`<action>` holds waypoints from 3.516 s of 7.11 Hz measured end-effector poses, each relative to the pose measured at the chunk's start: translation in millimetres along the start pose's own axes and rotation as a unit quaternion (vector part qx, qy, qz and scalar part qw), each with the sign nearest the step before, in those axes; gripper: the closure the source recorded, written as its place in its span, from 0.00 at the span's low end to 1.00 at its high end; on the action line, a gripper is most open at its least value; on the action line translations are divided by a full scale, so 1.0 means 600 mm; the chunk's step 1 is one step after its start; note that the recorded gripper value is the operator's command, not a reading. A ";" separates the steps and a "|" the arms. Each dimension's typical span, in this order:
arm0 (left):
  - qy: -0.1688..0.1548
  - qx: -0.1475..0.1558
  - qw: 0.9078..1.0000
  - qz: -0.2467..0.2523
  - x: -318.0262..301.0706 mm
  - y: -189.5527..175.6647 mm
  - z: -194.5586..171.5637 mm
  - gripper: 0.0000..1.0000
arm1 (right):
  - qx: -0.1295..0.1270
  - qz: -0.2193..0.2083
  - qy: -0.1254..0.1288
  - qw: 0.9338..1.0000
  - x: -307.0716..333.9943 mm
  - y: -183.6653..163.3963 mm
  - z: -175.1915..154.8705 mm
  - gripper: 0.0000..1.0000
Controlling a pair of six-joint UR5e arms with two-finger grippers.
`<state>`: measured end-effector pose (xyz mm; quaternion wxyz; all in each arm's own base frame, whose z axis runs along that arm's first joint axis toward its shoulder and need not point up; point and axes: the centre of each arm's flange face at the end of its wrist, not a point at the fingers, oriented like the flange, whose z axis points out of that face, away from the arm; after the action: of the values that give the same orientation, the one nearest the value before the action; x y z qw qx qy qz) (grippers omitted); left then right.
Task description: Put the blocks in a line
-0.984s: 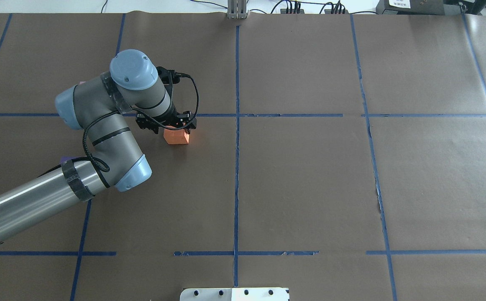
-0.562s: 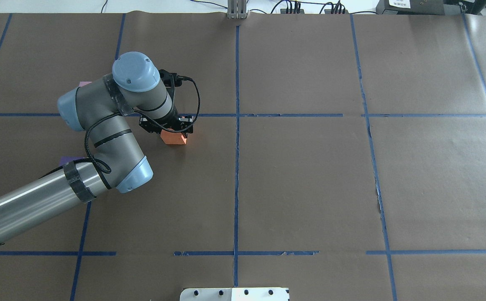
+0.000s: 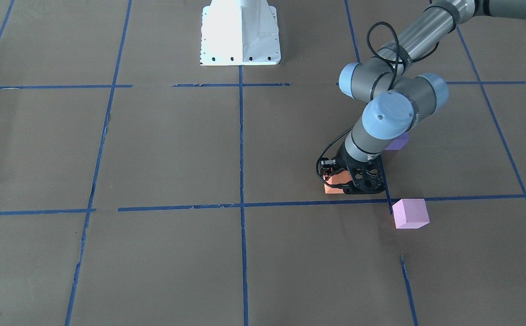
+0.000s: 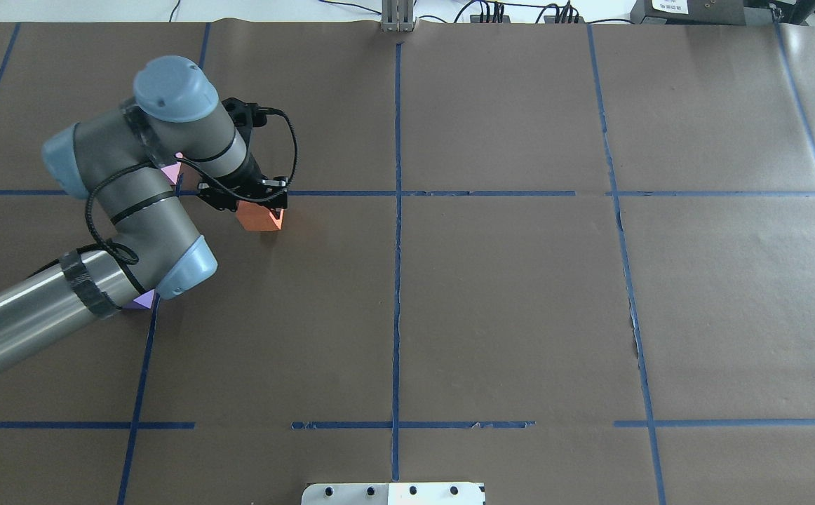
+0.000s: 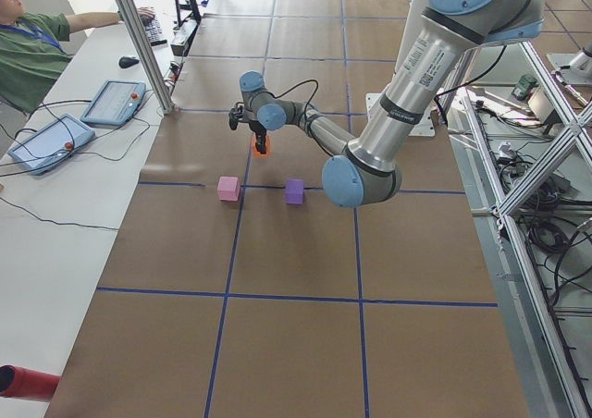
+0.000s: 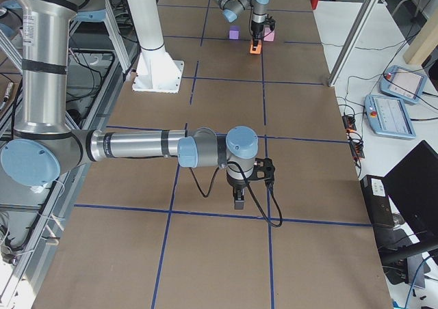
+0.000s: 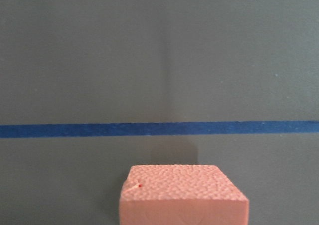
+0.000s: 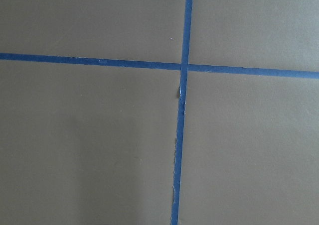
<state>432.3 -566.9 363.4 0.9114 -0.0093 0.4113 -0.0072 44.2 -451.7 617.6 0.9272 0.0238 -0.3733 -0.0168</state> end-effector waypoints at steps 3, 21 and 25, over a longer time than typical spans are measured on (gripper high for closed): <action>-0.031 -0.002 0.999 0.024 -0.177 -0.017 -0.005 0.85 | 0.000 0.000 0.000 1.000 0.000 0.000 0.000 0.00; -0.023 -0.056 0.988 0.141 -0.902 0.072 -0.304 0.00 | 0.000 0.000 0.000 1.000 0.000 0.000 0.000 0.00; 0.012 0.012 0.995 0.101 -0.925 0.093 -0.316 0.00 | 0.000 0.000 0.000 1.000 0.000 0.000 0.000 0.00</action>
<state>-76.6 -502.0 653.1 0.9026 0.0433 0.4208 0.0802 44.2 -451.7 617.7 0.9274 0.0238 -0.3730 -0.0167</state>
